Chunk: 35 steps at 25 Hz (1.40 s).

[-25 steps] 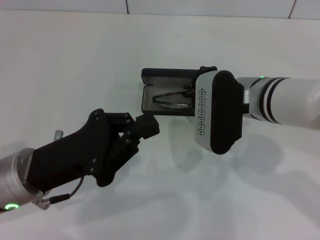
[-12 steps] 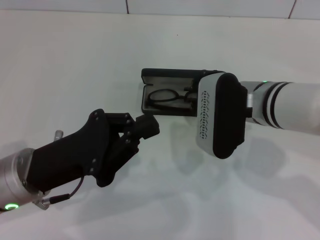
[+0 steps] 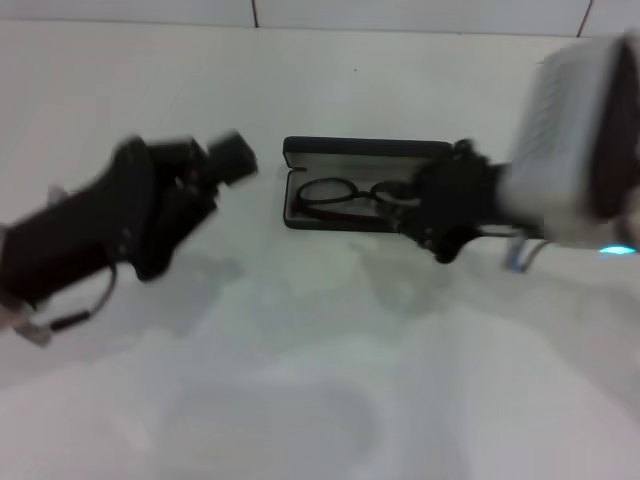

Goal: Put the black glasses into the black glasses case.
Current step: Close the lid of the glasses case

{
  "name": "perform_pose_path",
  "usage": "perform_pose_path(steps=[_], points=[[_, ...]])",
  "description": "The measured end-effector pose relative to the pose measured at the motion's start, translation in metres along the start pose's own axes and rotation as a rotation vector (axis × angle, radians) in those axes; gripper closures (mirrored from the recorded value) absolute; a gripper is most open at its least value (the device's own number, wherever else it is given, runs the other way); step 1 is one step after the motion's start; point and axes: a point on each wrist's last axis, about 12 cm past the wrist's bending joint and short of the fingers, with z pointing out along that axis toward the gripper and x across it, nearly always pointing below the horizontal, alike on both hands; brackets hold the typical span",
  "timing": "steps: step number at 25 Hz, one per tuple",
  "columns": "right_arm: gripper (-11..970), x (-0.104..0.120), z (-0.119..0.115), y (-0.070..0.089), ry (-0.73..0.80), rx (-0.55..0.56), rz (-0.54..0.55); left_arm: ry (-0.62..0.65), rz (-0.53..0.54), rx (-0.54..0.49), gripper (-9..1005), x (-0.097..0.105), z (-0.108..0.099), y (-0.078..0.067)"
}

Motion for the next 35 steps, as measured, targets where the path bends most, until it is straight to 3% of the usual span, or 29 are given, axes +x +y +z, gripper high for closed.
perform_pose_path(steps=[4, 6, 8, 12, 17, 21, 27, 35], points=[[802, 0.013, -0.058, -0.020, -0.143, -0.133, 0.195, 0.040, 0.027, 0.019, 950, -0.023, 0.011, 0.025], [801, 0.025, -0.088, -0.023, -0.236, -0.226, 0.217, 0.105, 0.027, 0.018, 950, -0.030, 0.028, 0.043], [800, 0.040, -0.119, -0.019, -0.321, -0.323, 0.205, 0.175, 0.030, 0.008, 949, -0.034, 0.046, 0.059], [798, 0.075, -0.155, -0.004, -0.346, -0.402, 0.254, 0.321, 0.037, -0.056, 927, -0.033, 0.080, 0.088], [796, 0.134, -0.172, 0.011, -0.318, -0.294, 0.396, 0.481, 0.052, -0.153, 867, -0.012, 0.117, 0.109], [794, 0.156, -0.180, 0.017, -0.371, -0.236, 0.468, 0.621, 0.083, -0.191, 801, 0.012, 0.141, 0.115], [792, 0.176, -0.187, 0.019, -0.429, -0.147, 0.530, 0.723, 0.117, -0.245, 807, 0.026, 0.150, 0.120], [788, 0.178, -0.180, 0.011, -0.442, -0.124, 0.528, 0.777, 0.132, -0.298, 808, 0.034, 0.147, 0.124]])
